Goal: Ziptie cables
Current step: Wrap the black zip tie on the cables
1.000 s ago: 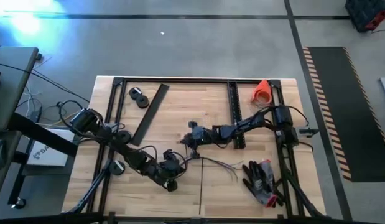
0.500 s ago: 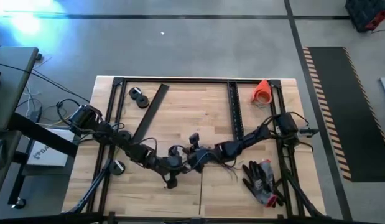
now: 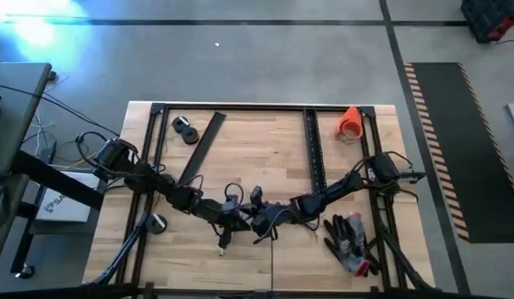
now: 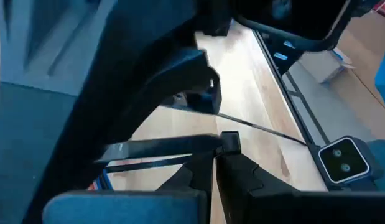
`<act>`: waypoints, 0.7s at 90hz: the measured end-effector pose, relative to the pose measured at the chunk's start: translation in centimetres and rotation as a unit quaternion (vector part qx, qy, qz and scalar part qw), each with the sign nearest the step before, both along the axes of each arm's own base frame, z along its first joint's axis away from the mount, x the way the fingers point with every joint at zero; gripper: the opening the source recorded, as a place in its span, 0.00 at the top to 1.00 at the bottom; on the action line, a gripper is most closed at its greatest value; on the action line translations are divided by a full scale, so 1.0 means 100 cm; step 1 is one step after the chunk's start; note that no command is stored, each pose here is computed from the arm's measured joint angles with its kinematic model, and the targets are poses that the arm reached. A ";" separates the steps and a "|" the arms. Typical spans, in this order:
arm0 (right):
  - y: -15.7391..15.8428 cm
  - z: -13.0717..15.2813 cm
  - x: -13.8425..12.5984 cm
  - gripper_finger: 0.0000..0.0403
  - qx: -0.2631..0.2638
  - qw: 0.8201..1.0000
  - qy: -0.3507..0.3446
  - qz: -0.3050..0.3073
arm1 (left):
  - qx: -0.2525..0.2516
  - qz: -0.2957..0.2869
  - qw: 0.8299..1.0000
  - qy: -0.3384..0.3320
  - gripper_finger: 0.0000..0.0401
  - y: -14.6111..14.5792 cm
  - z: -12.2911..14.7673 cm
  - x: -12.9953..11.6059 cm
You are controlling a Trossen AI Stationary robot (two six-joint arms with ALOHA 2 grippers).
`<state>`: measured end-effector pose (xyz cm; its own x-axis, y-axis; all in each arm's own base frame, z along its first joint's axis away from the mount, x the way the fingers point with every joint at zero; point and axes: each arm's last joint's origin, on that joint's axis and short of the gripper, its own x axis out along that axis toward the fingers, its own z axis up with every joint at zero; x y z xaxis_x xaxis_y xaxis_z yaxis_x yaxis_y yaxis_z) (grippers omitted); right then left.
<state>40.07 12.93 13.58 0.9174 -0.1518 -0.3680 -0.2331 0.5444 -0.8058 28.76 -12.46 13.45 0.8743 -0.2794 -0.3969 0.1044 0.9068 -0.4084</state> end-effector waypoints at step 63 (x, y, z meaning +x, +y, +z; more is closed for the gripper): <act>0.017 0.002 -0.003 1.00 -0.007 0.999 -0.017 0.047 | -0.029 -0.037 0.999 -0.003 1.00 -0.003 0.001 -0.001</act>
